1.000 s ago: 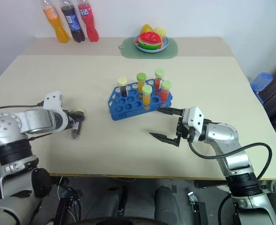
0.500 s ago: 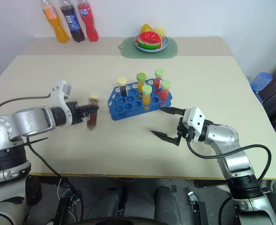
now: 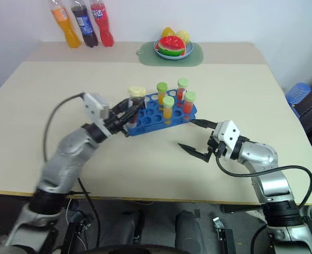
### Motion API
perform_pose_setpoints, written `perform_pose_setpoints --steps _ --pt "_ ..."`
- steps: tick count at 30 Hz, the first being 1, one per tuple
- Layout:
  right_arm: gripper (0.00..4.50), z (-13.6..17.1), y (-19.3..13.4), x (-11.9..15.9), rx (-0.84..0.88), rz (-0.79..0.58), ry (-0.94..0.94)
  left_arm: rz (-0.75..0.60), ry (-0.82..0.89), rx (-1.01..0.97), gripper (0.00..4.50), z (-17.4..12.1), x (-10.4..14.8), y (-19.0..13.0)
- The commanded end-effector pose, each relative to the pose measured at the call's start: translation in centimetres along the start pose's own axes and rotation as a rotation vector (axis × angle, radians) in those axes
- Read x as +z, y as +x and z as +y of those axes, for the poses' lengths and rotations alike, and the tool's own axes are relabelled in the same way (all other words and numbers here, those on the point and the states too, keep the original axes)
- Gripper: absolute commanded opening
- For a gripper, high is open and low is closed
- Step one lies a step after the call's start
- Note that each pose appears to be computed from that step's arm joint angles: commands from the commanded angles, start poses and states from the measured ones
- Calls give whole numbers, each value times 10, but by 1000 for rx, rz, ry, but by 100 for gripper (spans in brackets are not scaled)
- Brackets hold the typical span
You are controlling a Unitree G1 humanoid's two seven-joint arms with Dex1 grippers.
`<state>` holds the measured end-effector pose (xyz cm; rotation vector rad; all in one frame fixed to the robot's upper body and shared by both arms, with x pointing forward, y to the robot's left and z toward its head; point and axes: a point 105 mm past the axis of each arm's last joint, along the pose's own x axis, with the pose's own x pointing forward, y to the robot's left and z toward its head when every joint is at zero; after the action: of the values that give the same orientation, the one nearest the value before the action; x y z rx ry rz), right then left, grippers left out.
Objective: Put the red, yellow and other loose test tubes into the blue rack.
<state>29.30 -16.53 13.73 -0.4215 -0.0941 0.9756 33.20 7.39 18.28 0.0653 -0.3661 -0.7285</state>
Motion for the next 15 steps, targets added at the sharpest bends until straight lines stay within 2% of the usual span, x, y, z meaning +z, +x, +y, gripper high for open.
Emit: perform_pose_setpoints --steps 1,5,15 --pt "450 -8 -10 16 -44 -16 -62 -97 155 10 77 1 3 11" --pt "450 -11 -17 16 -68 -6 -60 -95 252 20 77 3 -15 17" --pt "450 -12 -25 18 -96 10 -67 -114 103 -55 77 -21 -52 27"
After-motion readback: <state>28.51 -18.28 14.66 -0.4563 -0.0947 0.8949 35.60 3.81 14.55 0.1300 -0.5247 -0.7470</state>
